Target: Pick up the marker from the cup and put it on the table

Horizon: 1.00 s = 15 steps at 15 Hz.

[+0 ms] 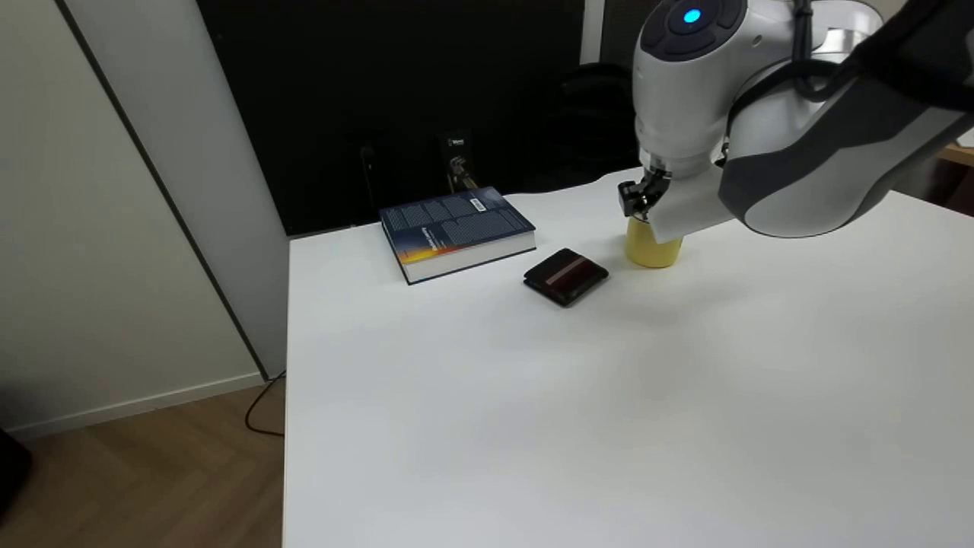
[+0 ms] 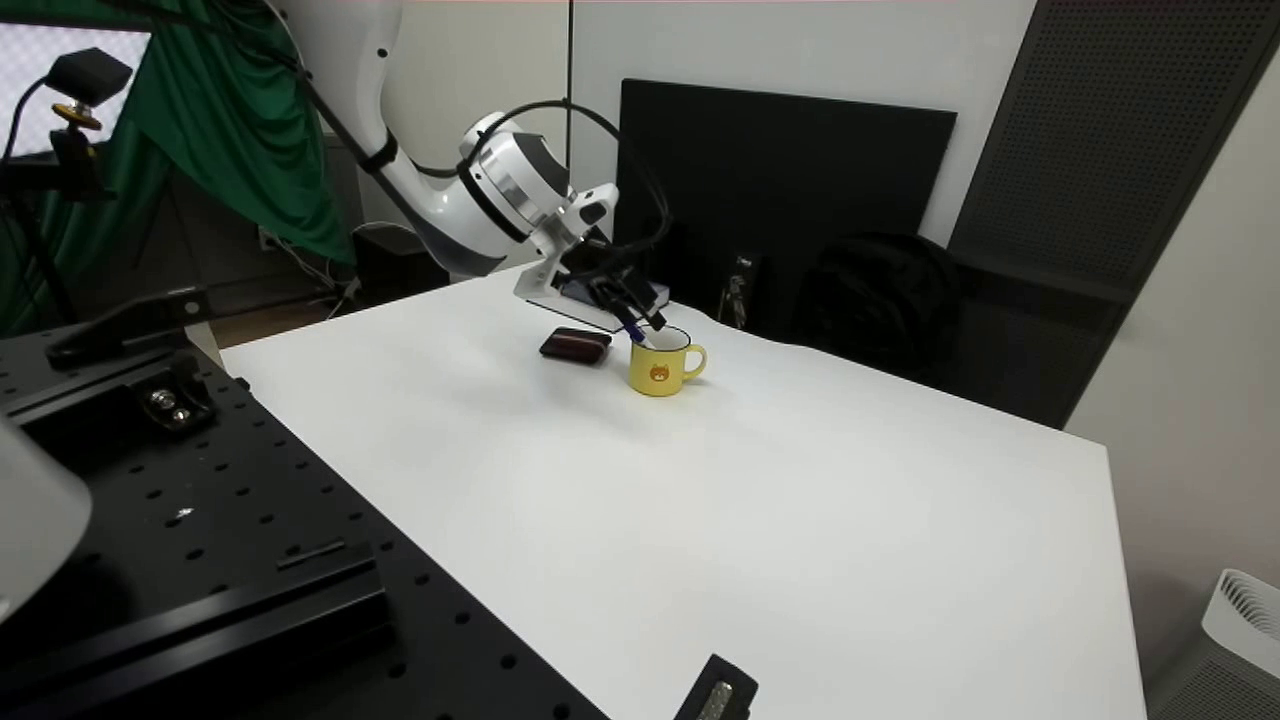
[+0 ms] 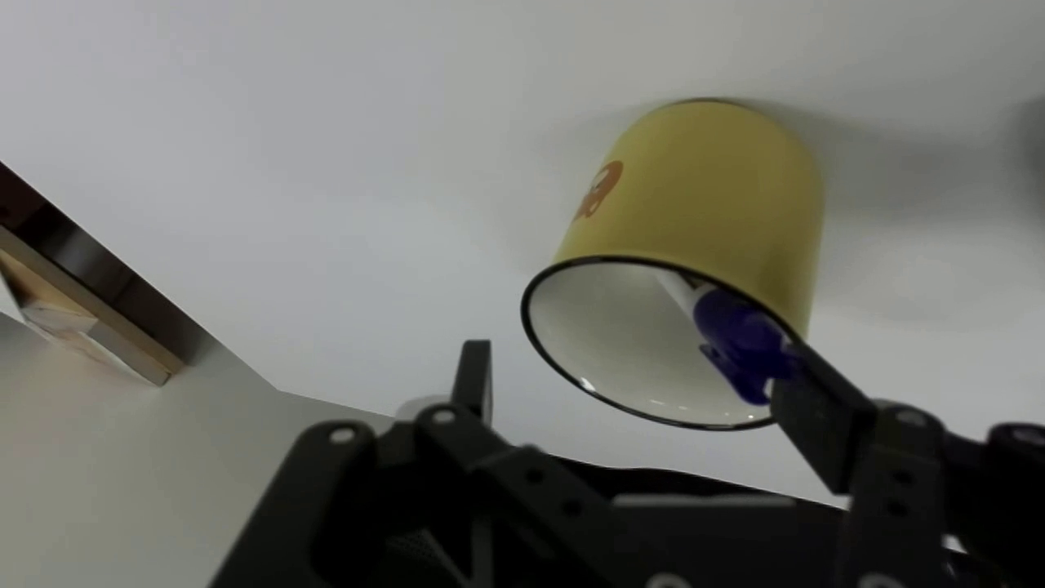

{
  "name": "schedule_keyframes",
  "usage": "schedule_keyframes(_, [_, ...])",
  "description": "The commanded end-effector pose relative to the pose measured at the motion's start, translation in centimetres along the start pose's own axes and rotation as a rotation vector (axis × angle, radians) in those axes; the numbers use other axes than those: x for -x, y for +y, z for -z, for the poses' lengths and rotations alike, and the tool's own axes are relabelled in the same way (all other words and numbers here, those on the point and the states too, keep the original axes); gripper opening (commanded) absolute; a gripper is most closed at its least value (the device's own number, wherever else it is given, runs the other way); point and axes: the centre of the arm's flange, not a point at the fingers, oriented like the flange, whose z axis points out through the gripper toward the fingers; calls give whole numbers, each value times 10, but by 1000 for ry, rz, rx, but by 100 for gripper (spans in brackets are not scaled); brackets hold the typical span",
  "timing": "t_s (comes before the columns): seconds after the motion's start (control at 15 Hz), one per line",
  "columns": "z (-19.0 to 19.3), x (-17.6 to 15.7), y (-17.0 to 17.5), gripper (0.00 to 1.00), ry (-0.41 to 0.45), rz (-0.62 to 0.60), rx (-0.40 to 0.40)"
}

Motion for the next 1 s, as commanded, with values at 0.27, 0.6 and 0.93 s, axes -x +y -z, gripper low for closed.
schedule_keyframes(0.27, [-13, 1, -10, 31, 21, 8, 39])
schedule_keyframes(0.6, [-18, 0, -7, 2, -9, 9, 80])
schedule_keyframes(0.93, [-25, -7, -2, 4, -48, 9, 124])
